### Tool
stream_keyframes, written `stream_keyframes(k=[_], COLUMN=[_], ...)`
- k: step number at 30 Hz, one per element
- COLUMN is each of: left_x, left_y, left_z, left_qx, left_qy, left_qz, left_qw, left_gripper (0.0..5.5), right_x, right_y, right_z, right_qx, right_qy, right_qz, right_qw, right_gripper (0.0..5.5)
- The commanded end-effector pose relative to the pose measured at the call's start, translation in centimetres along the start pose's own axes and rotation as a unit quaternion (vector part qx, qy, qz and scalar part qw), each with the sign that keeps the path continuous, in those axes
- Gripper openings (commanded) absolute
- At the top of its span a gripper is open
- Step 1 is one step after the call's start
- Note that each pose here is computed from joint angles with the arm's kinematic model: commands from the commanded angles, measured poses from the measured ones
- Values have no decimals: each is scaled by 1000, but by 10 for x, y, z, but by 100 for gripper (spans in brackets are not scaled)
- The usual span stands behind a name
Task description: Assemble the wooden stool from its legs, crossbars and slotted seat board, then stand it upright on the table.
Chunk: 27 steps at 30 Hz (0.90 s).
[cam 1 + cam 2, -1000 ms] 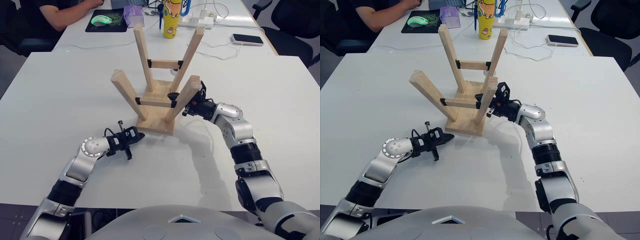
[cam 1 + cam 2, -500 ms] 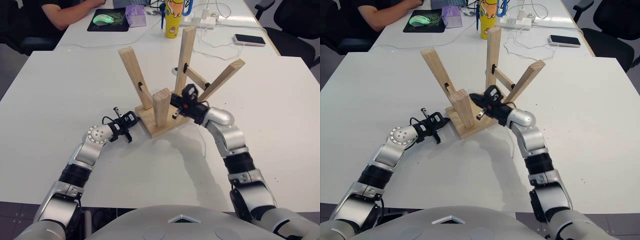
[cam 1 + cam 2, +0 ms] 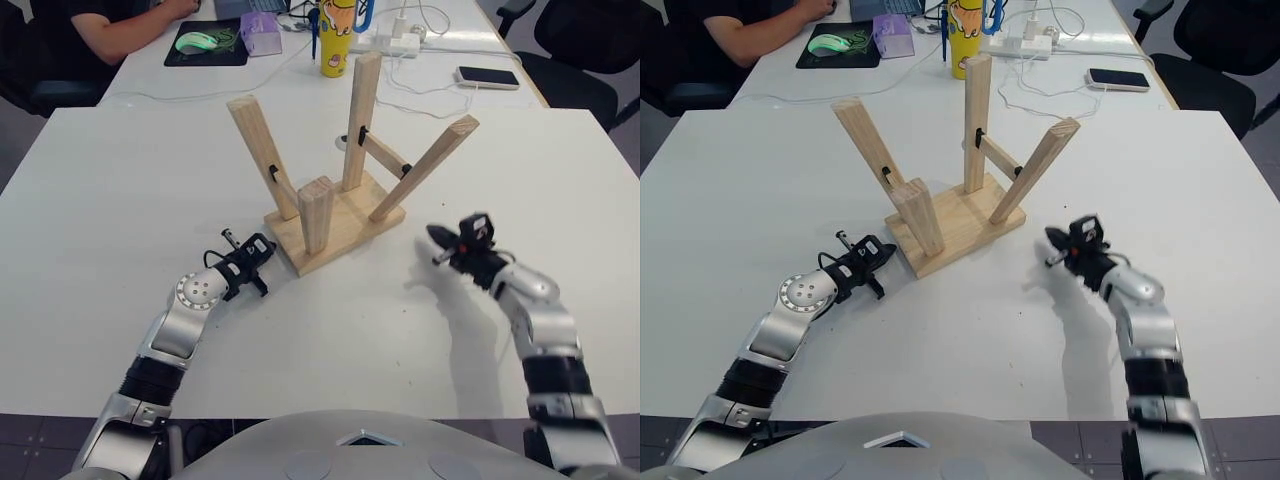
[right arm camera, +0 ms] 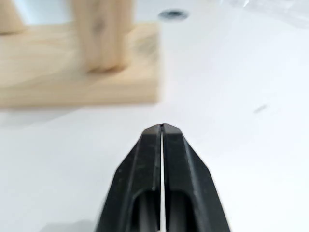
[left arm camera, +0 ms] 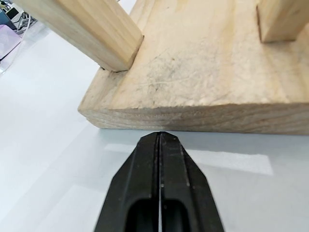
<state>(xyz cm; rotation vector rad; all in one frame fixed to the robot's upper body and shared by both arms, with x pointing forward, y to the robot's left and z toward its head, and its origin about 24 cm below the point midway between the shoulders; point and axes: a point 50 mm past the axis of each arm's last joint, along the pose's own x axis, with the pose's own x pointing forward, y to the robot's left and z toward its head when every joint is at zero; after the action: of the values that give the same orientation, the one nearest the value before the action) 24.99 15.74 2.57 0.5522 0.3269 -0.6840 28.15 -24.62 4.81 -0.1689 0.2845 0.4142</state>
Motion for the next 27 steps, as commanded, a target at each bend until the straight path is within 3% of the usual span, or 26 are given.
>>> stream_keyframes(k=[1, 7, 13, 20, 27], left_x=[-1, 0, 7, 9, -2], left_y=[6, -5, -15, -1, -8], left_z=[8, 19, 20, 17, 9], left_qx=[9, 8, 2, -27, -62], left_qy=[2, 8, 10, 8, 7], left_qz=[-14, -48, -71, -54, -74], left_qw=[1000, 999, 997, 998, 995], left_gripper=[0, 0, 0, 0, 0], right_x=[33, 43, 44, 26, -8], right_y=[-17, -1, 20, 49, 66], right_z=[12, -18, -25, -29, -43], right_qx=[-73, -91, -79, -86, -52], right_qy=[45, 106, 85, 64, 84], right_qz=[-11, 29, 119, 264, 289], right_qw=[996, 990, 986, 959, 952], right_gripper=[2, 2, 2, 2, 2])
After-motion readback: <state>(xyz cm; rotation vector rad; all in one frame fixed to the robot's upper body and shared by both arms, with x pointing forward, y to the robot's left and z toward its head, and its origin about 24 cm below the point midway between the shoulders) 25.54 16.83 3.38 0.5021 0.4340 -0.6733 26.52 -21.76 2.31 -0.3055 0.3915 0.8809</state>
